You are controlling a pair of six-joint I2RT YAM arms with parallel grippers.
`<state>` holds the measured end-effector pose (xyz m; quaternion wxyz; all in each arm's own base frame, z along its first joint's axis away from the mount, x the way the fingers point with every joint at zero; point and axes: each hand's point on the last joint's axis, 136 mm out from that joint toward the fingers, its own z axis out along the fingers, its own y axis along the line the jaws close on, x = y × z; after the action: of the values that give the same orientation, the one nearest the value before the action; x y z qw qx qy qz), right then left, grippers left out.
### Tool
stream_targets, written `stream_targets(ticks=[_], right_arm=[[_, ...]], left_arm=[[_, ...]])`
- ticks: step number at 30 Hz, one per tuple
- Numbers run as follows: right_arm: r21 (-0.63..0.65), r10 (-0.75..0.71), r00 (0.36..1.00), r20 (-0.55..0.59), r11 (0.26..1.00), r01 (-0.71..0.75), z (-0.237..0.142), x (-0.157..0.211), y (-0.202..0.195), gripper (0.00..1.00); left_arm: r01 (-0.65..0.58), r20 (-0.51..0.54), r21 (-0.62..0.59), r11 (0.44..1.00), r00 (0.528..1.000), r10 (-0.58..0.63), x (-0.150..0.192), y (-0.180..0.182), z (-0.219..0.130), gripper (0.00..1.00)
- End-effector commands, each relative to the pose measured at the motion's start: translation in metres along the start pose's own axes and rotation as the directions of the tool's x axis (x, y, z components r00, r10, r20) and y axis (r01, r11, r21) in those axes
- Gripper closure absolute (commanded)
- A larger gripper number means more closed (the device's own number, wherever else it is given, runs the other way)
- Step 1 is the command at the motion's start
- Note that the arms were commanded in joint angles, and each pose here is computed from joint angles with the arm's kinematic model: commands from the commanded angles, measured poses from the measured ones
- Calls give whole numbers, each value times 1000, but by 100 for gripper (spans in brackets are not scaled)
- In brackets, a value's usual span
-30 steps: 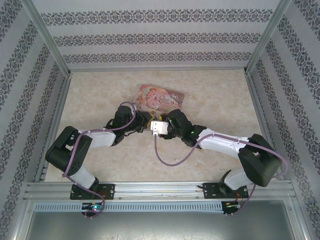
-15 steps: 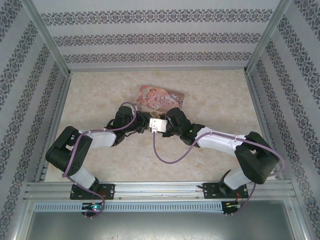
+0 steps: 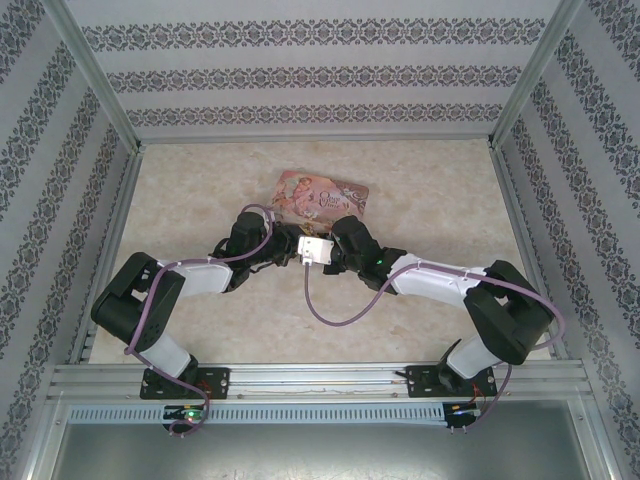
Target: Unlock the padlock with the key
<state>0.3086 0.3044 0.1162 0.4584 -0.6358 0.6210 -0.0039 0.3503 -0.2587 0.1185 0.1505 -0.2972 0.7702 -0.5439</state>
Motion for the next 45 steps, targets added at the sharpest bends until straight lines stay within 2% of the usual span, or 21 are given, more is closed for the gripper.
stream_targets(ticks=[1,12,22,30,39,45], right_arm=[[33,34,999,19,999,-35,3,-5,-11,79],[50,73,997,20,996,-74,9,-4,-9,85],[46,85,996,17,995,-86,12,-4,-5,100],[55,111,994,19,992,-111,12,-5,-5,100],[83,271,960,71,957,-277,10,-14,-9,100],[90,427,893,138,893,-441,11,-21,-10,100]], left_arm=[[-37,-11,97,995,999,39,4,-35,3,86],[-38,-18,100,994,999,40,7,-36,6,86],[-36,-20,97,995,999,38,7,-35,7,86],[-35,-22,97,995,999,37,8,-34,7,86],[-30,-19,96,995,999,32,9,-30,7,86],[-27,-21,86,996,999,29,10,-24,8,86]])
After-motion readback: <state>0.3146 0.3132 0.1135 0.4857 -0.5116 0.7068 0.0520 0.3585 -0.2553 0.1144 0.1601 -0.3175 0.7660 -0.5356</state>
